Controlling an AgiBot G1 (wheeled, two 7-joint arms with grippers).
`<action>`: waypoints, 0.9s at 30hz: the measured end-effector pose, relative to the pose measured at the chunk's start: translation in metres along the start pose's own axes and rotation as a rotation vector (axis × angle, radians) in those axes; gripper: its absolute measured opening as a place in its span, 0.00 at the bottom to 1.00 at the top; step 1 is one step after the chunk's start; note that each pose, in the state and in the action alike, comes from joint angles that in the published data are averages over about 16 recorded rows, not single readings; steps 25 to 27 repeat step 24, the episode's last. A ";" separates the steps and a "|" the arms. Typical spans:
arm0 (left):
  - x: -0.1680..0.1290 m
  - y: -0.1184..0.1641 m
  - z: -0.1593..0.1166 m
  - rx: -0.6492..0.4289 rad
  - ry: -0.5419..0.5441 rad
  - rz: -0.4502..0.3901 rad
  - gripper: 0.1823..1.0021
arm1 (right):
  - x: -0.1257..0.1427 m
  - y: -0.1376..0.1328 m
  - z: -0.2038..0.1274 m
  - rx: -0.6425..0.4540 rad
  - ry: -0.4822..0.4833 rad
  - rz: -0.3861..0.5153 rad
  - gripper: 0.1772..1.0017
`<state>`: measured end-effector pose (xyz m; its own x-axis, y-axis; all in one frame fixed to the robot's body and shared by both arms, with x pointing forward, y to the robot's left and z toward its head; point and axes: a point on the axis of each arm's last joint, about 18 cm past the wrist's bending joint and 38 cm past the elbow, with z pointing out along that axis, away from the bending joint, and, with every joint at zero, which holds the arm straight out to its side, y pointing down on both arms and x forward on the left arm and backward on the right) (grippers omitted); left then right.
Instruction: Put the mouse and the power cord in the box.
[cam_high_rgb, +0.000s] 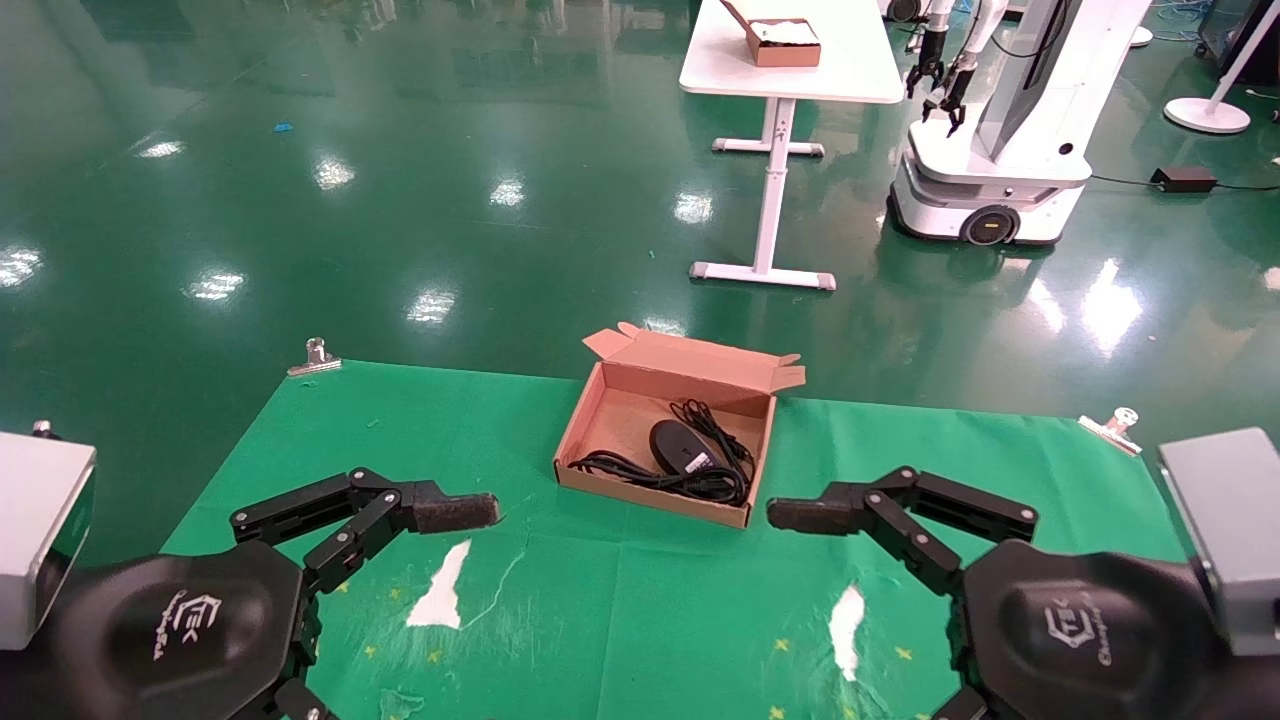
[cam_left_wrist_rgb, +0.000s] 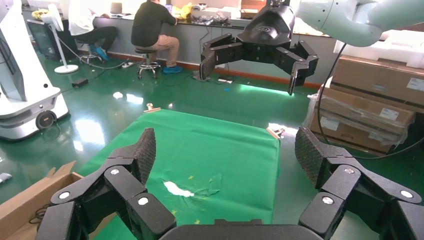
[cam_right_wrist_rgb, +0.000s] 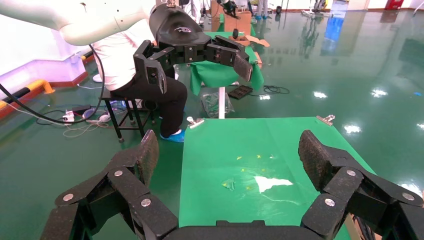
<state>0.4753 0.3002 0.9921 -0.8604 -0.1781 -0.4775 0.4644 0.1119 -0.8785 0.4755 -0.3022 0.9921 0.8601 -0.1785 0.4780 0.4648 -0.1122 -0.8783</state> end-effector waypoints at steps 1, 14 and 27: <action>0.000 0.000 0.000 0.000 0.000 0.000 1.00 | 0.000 0.000 0.000 0.000 0.000 0.000 1.00; 0.000 0.000 0.000 0.000 0.000 0.000 1.00 | 0.000 0.000 0.000 0.000 0.001 0.000 1.00; 0.000 0.000 0.000 0.000 0.000 0.000 1.00 | 0.000 0.000 0.000 0.000 0.001 -0.001 1.00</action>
